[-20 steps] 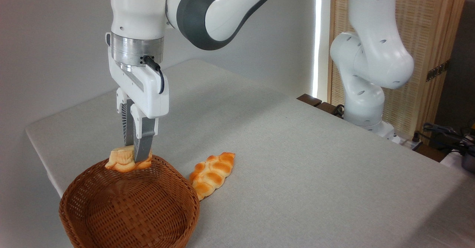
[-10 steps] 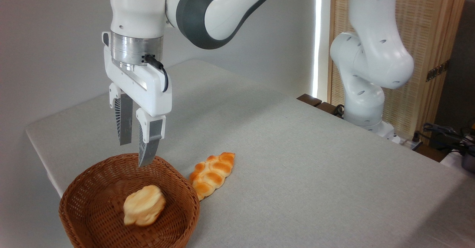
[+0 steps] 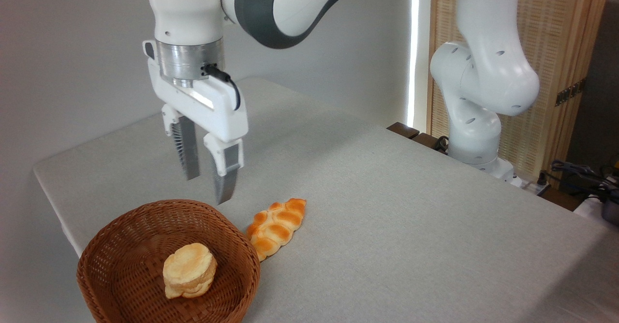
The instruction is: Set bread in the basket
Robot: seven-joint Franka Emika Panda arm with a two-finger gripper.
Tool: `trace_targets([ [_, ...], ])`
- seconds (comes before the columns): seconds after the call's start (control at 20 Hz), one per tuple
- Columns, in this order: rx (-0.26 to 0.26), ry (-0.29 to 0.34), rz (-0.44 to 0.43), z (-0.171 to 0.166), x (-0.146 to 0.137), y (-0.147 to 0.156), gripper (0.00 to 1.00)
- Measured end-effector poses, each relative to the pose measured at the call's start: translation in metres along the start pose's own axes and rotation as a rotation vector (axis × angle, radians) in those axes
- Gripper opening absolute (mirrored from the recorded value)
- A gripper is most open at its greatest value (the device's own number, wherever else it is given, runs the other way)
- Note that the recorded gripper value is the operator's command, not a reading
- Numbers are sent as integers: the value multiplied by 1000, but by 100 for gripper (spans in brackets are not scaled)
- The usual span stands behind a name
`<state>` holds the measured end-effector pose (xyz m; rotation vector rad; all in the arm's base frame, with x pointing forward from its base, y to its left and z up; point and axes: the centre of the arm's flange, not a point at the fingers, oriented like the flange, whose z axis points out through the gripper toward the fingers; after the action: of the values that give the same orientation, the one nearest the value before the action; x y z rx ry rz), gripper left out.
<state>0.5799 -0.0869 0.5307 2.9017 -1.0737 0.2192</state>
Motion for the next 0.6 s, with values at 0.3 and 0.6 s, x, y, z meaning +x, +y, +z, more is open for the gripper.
trace_targets([
  [0.3, -64, -92, -4, -3, -15, 9, 100],
  [0.6, -58, -86, -5, -9, -17, 9, 100],
])
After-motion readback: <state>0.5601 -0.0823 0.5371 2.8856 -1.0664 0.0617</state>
